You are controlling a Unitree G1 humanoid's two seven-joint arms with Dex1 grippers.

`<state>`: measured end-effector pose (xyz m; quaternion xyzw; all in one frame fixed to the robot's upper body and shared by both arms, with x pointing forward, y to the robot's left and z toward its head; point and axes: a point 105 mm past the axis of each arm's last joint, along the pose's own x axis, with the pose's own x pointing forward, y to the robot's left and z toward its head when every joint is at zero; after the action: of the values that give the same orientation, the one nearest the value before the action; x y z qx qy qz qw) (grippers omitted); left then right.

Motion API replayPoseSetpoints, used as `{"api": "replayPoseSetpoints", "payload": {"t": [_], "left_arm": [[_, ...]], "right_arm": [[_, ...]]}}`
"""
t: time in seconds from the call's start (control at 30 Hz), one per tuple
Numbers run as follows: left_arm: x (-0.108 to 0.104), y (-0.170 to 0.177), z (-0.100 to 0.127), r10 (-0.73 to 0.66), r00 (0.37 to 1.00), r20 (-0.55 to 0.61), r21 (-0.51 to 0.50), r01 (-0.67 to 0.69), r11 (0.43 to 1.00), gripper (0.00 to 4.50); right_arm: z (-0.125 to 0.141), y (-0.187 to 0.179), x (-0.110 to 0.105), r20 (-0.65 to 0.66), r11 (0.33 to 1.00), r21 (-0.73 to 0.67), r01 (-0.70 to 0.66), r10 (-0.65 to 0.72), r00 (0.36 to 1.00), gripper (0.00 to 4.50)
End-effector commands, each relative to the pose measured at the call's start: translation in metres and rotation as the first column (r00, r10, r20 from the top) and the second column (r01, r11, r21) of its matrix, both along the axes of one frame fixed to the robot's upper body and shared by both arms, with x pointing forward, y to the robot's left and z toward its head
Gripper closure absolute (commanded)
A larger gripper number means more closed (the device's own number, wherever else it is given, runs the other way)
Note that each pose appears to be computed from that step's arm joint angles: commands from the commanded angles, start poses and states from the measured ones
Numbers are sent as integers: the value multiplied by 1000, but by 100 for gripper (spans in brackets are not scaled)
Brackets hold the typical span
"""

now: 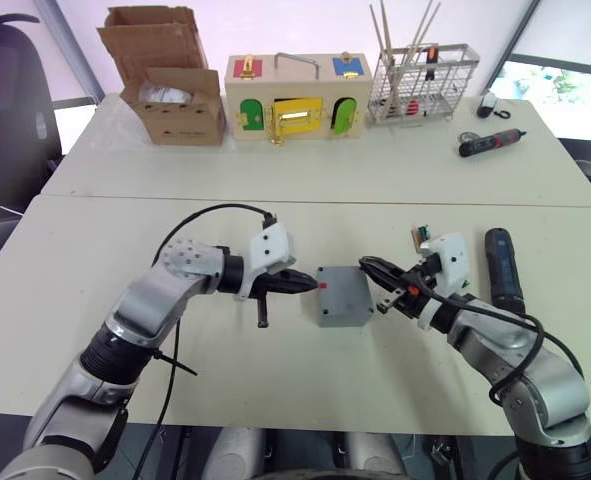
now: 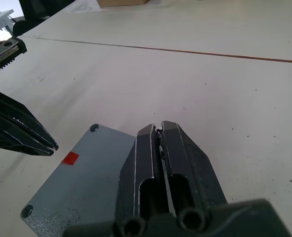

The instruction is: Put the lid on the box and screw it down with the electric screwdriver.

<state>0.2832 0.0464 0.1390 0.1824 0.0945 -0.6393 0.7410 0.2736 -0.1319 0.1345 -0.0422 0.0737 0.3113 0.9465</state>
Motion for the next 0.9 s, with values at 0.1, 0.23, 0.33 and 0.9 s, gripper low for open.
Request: {"api": "replayPoseSetpoints", "payload": {"t": [0.1,0.23,0.33,0.9], "left_arm": [[-3,-4,10,-22,999,40,-18,23,1000,450],[-2,-5,10,-22,999,44,-17,23,1000,450],[-2,-6,10,-23,999,45,-19,24,1000,450],[-2,-10,17,-27,999,36,-66,29,997,450]], "right_arm": [[5,-3,-1,30,1000,-5,4,-4,1000,442],[3,-3,-1,21,1000,-17,1,-1,1000,442],[0,-3,-1,15,999,-32,-3,4,1000,442],[42,-28,10,115,997,-22,78,-75,991,2]]}}
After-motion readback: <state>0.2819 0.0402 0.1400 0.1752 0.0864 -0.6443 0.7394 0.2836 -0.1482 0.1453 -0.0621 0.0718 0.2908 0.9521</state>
